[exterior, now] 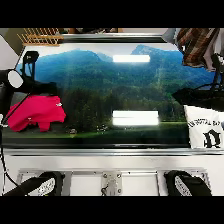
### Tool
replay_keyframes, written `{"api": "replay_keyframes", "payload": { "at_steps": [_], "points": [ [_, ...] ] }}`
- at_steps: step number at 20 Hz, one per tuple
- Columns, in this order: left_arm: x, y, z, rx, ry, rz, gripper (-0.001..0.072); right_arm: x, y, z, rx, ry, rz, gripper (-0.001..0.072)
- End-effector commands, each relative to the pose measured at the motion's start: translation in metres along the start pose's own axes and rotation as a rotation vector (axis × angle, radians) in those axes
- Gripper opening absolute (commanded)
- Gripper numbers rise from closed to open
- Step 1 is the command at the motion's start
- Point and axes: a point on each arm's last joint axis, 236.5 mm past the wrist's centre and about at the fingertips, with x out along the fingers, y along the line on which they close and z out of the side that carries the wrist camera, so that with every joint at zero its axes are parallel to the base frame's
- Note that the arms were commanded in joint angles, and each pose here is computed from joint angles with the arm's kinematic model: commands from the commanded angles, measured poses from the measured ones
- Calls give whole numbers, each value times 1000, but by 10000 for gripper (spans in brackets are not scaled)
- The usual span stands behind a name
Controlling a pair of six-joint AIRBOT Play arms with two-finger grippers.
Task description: Fold the clothes and pants, and hang the long-sleeved shirts on hangers.
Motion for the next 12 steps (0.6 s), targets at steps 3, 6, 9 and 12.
{"api": "replay_keyframes", "payload": {
  "at_steps": [3,6,9,12],
  "points": [
    [66,83,-55,-17,36,180,702,1,0,0,1,2,1,19],
    [116,86,-86,-15,120,165,702,1,0,0,1,2,1,19],
    [145,86,-108,8,221,160,702,1,0,0,1,2,0,19],
    [154,85,-122,-19,295,152,670,1,0,0,1,2,1,19]
  ]
}}
